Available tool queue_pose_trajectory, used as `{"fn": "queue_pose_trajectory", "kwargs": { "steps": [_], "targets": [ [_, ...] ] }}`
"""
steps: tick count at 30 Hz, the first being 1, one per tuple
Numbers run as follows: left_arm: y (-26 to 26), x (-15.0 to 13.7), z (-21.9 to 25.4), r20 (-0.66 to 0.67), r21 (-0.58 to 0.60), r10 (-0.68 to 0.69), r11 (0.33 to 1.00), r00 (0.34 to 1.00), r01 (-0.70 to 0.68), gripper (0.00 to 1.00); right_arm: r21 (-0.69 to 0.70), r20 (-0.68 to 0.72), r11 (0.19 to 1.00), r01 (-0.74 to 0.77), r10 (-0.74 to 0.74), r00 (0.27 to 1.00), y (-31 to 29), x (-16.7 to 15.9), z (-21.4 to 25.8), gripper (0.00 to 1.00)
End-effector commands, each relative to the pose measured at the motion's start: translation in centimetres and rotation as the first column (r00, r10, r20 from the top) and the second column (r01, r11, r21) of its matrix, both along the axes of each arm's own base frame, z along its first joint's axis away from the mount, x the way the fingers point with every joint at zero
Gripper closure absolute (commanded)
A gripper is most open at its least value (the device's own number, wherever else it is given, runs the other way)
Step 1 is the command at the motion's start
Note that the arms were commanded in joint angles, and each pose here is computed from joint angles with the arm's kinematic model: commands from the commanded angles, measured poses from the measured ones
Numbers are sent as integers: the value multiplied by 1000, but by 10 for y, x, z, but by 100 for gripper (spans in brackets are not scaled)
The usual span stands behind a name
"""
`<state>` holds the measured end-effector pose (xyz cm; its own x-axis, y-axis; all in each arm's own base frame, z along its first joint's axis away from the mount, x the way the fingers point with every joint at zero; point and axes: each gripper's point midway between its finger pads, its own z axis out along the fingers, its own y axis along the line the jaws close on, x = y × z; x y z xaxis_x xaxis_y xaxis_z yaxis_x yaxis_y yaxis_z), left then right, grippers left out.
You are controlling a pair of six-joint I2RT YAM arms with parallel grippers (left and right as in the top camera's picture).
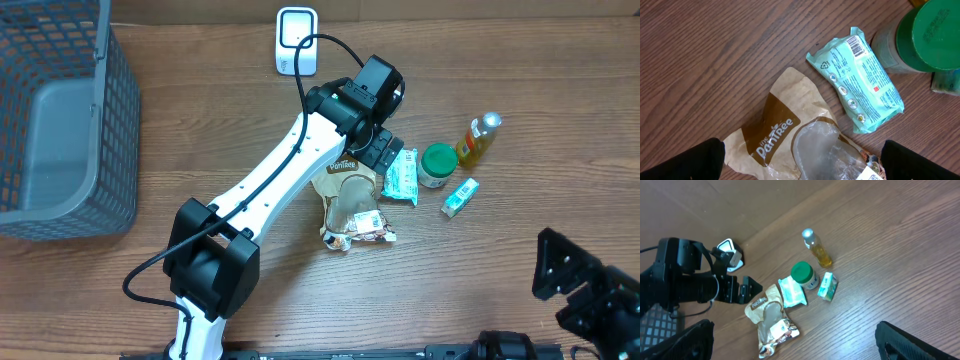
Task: Scan the item barcode
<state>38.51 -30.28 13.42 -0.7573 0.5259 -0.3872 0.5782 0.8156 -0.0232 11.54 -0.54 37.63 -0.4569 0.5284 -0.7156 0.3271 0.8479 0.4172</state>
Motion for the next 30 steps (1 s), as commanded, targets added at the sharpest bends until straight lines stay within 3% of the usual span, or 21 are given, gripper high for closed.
{"fn": "queue_pose_trajectory", "kwargs": {
  "steps": [1,8,17,23,30],
  "targets": [
    [2,4,-1,3,-1,28,1000,1000,-28,0,-4,6,1000,-10,10,1000,1,-3,-9,0],
    [2,4,-1,3,-1,28,1000,1000,-28,0,-36,77,998,-52,54,996,2,16,-31,0],
    [2,4,-1,3,-1,28,1000,1000,-28,1,-101,342,984,-149,175,923,19,53,-31,0],
    [2,4,-1,3,-1,28,1000,1000,-28,0,-201,561,967,-153,242,792,27,75,-18,0],
    [2,4,-1,3,-1,28,1000,1000,-28,0,-220,799,969,-108,243,551,33,80,6,0]
  ]
}}
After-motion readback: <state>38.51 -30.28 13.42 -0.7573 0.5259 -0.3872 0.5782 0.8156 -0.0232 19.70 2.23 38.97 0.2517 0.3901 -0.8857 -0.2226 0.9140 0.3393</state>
